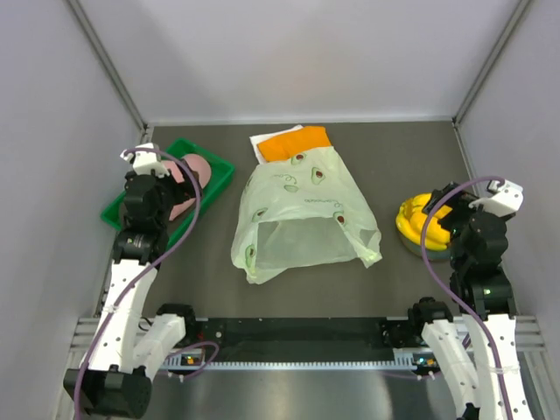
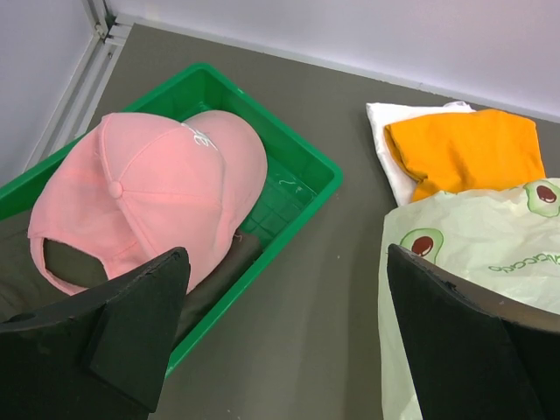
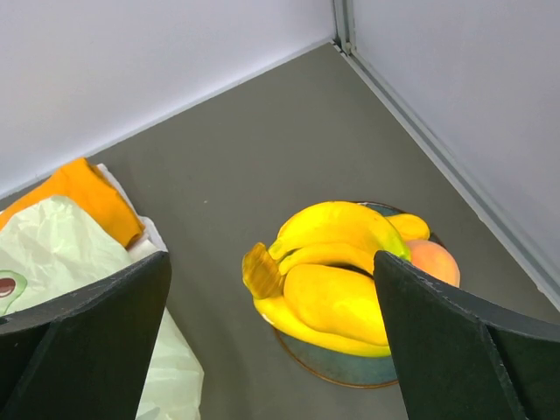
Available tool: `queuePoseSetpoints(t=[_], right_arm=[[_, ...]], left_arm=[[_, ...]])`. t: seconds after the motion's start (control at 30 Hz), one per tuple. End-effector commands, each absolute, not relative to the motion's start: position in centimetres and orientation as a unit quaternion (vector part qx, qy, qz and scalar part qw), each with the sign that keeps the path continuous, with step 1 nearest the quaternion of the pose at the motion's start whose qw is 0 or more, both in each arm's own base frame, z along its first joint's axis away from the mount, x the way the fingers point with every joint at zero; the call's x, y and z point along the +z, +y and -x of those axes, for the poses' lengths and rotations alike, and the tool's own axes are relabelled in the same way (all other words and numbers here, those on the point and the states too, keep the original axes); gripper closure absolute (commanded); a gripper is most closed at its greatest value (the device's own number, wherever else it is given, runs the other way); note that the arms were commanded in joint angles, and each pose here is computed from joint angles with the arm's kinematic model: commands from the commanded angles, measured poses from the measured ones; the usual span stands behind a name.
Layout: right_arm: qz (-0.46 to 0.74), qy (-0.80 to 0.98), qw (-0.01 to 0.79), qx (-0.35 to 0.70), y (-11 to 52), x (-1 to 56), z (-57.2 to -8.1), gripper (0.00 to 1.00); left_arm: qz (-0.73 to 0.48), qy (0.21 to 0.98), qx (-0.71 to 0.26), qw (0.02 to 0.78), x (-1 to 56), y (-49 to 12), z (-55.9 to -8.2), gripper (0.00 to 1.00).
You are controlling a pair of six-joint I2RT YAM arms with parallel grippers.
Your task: Place the fruits into the plastic bag
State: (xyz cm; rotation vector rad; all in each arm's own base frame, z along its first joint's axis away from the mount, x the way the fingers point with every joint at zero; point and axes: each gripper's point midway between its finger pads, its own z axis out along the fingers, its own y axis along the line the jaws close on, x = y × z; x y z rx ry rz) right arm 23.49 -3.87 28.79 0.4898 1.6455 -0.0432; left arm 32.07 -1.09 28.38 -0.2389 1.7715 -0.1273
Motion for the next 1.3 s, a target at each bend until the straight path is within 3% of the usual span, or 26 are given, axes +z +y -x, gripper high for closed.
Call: queuePoseSetpoints(t=[0.0, 0.47, 0.87, 1.07, 1.27], right_arm=[[-0.222, 0.722, 0.655, -0.027, -4.3, 29.0, -23.6, 0.02], [-0.212, 0.728, 0.651, -0.017, -3.8, 28.8, -23.7, 0.02], [-0.204, 0.738, 0.643, -0.008, -3.3, 28.3, -24.2, 0.01], [-0.198, 0.746, 0.635, 0.000, -2.9, 28.0, -24.4, 0.01], [-0.199, 0.741, 0.642, 0.004, -2.8, 28.5, -23.9, 0.01]], left_arm=[[0.104, 0.753, -0.070, 0.645, 29.9, -1.5, -32.5, 0.01], [0.057, 0.771, -0.138, 0.619, 27.8, -4.5, -31.7, 0.01], [-0.012, 0.783, -0.289, 0.551, 28.7, -10.0, -24.0, 0.01], [0.026, 0.826, -0.248, 0.505, 25.2, -8.5, -21.6, 0.03], [-0.001, 0.819, -0.308, 0.484, 25.1, -10.8, -19.8, 0.06]])
